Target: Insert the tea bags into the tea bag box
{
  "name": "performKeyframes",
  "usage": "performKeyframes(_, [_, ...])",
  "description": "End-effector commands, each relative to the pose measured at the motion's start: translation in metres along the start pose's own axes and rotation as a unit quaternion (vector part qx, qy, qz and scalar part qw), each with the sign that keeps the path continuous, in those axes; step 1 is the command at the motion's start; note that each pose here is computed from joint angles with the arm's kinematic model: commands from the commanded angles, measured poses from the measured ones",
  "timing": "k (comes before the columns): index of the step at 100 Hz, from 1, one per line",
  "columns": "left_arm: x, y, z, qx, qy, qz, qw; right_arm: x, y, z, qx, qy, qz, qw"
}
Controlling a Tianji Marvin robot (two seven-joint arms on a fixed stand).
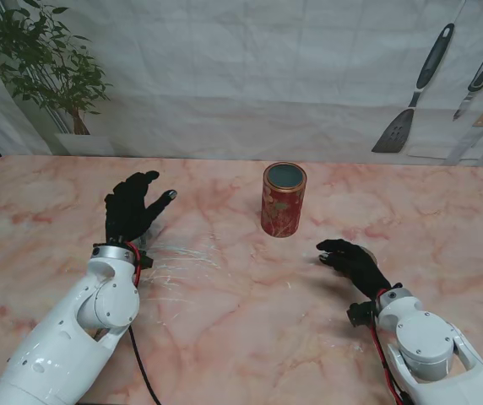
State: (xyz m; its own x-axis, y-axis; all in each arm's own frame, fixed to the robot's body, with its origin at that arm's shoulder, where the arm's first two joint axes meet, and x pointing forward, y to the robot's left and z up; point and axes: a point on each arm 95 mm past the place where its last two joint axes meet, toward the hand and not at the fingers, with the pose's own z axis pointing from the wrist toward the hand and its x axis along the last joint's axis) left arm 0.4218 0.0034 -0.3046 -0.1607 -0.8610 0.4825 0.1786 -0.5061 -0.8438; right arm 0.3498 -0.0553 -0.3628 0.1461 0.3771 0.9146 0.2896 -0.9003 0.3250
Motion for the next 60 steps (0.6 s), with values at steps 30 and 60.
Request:
performKeyframes(30, [0.027,0.040,-0.027,-0.056,0.072,-0.032,0.9953,0.001,0.003,-0.002,0.020,-0.001,-0.026,0.9995])
performKeyframes(60, [0.027,0.062,-0.038,-0.075,0.086,-0.039,0.9927,0.002,0.008,-0.007,0.027,-0.003,-0.043,0.9987])
